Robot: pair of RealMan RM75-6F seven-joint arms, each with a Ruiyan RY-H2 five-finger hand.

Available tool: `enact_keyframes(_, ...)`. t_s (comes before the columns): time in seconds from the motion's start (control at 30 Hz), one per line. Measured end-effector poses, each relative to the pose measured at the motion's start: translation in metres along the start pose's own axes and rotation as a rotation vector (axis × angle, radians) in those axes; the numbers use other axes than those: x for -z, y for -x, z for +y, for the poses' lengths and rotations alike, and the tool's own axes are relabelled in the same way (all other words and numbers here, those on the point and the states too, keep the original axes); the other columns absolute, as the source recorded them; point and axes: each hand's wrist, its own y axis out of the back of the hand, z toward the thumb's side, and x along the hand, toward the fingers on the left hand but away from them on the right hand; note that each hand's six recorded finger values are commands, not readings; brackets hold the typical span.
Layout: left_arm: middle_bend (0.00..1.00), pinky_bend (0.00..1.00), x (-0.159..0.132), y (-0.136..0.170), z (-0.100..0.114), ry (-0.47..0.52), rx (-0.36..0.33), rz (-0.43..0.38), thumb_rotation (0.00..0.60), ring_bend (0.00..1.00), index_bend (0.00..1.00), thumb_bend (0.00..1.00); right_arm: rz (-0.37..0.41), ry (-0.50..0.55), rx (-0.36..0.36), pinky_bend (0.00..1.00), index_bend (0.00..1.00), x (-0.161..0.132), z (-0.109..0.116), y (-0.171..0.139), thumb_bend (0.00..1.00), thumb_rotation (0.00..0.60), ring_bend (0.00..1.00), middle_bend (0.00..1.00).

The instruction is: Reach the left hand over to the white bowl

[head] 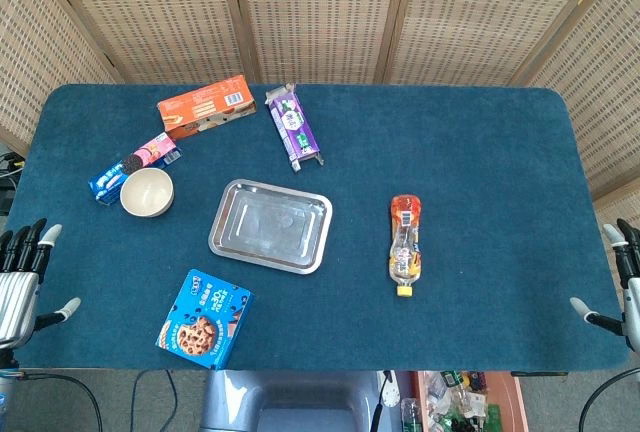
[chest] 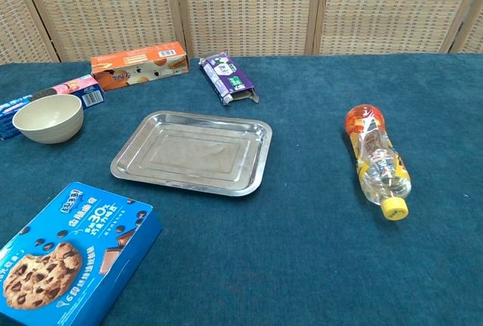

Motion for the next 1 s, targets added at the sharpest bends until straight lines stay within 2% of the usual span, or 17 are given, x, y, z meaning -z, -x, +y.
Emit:
enact_keyframes(0.3,0.0,0.0,0.003,-0.006,-0.004,0.005,0.025,0.006,0.6,0.0,0.0,0.0,0.007,0.006,-0.005,0.0,0.0,0.0,-0.001,0.001,0.0,0.6,0.0,0.0)
enact_keyframes(0.47,0.0,0.0,0.007,-0.029,-0.013,0.018,0.054,-0.004,0.6,0.0,0.0,0.0,-0.006,0.015,-0.017,0.0,0.0,0.003,-0.003,0.005,0.0,0.6,0.0,0.0)
enact_keyframes(0.63,0.0,0.0,0.014,-0.07,-0.034,-0.005,0.108,-0.041,0.6,0.0,0.01,0.01,-0.026,0.013,-0.032,0.0,0.0,0.006,-0.006,0.011,0.0,0.6,0.0,0.0)
enact_keyframes(0.87,0.0,0.0,0.007,-0.126,-0.071,-0.018,0.147,-0.095,0.6,0.0,0.2,0.15,-0.041,-0.005,-0.047,0.0,0.0,0.009,-0.012,0.016,0.0,0.6,0.0,0.0)
enact_keyframes(1.0,0.0,0.0,-0.005,-0.153,-0.098,-0.005,0.184,-0.11,0.6,0.0,0.24,0.19,-0.053,-0.01,-0.052,0.0,0.0,0.011,-0.014,0.018,0.0,0.6,0.0,0.0)
